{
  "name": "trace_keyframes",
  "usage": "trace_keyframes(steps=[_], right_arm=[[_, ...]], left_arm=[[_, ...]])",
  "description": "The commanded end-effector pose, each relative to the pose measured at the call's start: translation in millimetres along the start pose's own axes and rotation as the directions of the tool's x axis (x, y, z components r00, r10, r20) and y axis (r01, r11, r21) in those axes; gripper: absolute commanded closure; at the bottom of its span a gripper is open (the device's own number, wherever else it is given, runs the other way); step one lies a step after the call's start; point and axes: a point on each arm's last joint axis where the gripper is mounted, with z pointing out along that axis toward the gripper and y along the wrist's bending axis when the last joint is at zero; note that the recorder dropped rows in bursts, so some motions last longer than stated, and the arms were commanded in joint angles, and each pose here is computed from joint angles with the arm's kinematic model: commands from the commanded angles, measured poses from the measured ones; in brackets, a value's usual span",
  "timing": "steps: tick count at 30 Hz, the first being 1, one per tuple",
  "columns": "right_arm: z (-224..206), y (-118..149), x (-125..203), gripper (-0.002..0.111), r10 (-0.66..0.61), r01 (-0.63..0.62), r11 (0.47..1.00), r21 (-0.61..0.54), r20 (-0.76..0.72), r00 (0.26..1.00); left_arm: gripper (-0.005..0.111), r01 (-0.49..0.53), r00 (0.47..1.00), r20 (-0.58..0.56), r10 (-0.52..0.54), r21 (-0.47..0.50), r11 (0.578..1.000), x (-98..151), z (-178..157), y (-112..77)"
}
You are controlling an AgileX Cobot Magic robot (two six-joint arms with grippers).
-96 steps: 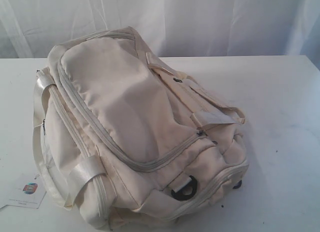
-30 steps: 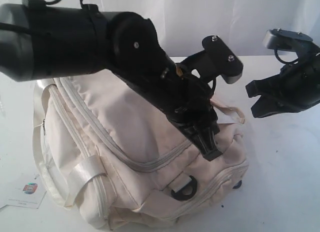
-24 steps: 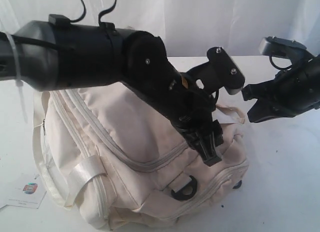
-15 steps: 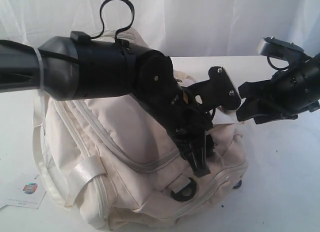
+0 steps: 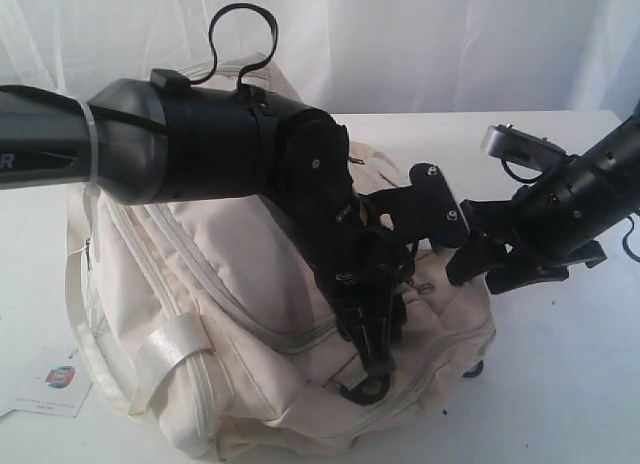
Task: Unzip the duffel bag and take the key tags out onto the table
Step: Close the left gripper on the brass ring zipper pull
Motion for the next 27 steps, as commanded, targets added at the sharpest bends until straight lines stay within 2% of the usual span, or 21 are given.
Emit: trace_keyframes(steps=[1, 6, 10, 16, 21, 27], right_arm=[[5.5, -1.7, 0.3, 0.081, 0.012, -0.013, 1.0, -0.008, -0.018, 1.0], [7.5, -3.2, 0.5, 0.108, 0.012, -0.012, 1.0, -0.004, -0.027, 1.0], [7.5, -3.3, 0.2, 0.108, 0.012, -0.012, 1.0, -0.002, -0.024, 1.0], [7.5, -3.4, 0.5, 0.108, 0.01, -0.01, 1.0, -0.002, -0.027, 1.0], [6.9, -3.4, 1.4, 0.108, 0.004, -0.004, 1.0, 0.001, -0.035, 0.999], [6.9, -3.8, 1.6, 0.108, 0.0, 0.0, 1.0, 0.006, -0.037, 0.999]], left_arm=[[0.049, 0.024, 0.999, -0.048, -0.022, 0.041, 0.999, 3.5, 0.2, -4.3], [0.049, 0.023, 0.999, -0.032, -0.022, 0.032, 0.999, 1.9, -5.4, -3.9], [0.049, 0.063, 0.997, 0.034, -0.063, -0.003, 0.998, -10.1, -27.1, 0.5], [0.049, 0.06, 0.99, 0.131, -0.052, -0.055, 0.997, -28.7, -47.6, 9.1], [0.049, 0.071, 0.978, 0.201, -0.049, -0.103, 0.992, -34.7, -42.8, 15.6], [0.049, 0.073, 0.986, 0.153, -0.06, -0.079, 0.994, -30.7, -16.1, 16.5]])
